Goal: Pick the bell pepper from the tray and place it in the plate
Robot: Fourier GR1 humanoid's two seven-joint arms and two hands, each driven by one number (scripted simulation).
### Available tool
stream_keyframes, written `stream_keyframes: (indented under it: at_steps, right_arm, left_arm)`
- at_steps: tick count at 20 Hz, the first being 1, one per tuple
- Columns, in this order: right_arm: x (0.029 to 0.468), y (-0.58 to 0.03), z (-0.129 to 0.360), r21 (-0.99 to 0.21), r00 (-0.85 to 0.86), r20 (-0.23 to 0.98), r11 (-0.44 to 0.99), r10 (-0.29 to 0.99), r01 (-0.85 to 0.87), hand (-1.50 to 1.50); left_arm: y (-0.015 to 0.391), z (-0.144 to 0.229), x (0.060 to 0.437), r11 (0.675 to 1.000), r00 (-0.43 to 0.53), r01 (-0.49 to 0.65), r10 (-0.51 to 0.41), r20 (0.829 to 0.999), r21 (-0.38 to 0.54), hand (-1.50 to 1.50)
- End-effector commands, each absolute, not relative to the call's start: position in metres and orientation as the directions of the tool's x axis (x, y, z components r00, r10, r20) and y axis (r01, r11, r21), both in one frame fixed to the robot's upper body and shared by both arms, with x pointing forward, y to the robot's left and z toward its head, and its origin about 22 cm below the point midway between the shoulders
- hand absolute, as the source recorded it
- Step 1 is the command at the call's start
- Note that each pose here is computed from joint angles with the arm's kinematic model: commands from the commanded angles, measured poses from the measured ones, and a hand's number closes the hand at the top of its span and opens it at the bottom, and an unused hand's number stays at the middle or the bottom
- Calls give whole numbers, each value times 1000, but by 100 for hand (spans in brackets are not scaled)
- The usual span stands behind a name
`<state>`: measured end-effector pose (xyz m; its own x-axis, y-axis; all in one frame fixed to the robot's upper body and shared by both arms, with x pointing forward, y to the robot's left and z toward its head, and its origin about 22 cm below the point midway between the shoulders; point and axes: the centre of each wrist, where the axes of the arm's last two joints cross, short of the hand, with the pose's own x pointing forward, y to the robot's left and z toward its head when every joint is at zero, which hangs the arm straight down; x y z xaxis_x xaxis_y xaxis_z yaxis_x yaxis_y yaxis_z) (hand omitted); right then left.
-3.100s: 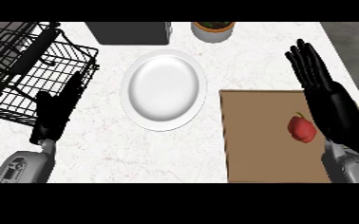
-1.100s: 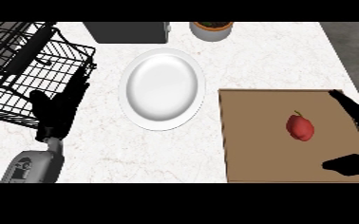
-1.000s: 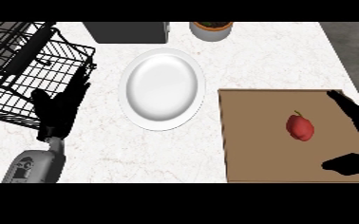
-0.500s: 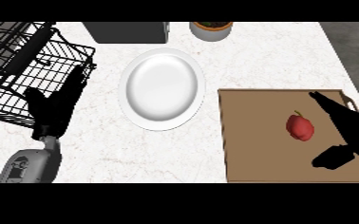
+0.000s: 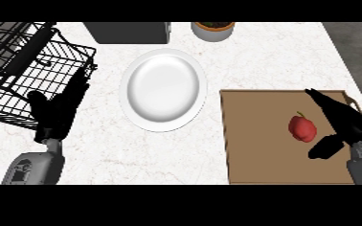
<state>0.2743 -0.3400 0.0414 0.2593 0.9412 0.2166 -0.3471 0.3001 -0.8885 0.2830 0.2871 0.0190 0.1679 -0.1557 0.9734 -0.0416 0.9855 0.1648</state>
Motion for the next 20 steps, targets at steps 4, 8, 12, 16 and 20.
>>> stream_keyframes:
  at_steps: [4,8,12,16,20]
  right_arm:
    - [273,-330,29,-891,254,169,258,952,-374,-150]
    - [296,-340,28,-863,249,144,244,958,-442,-150]
    - [287,-336,-1,-828,154,161,218,975,-516,150]
    - [294,-318,-11,-840,130,174,216,976,-498,150]
    - [279,-316,-2,-857,128,207,243,970,-455,150]
  left_arm:
    - [274,29,296,987,153,-46,-147,977,156,0]
    - [268,28,288,980,147,-53,-180,973,189,0]
    - [283,12,270,986,151,-41,-157,976,164,0]
    - [289,28,280,983,165,-39,-171,971,180,0]
    - [305,4,269,985,177,-46,-157,972,167,0]
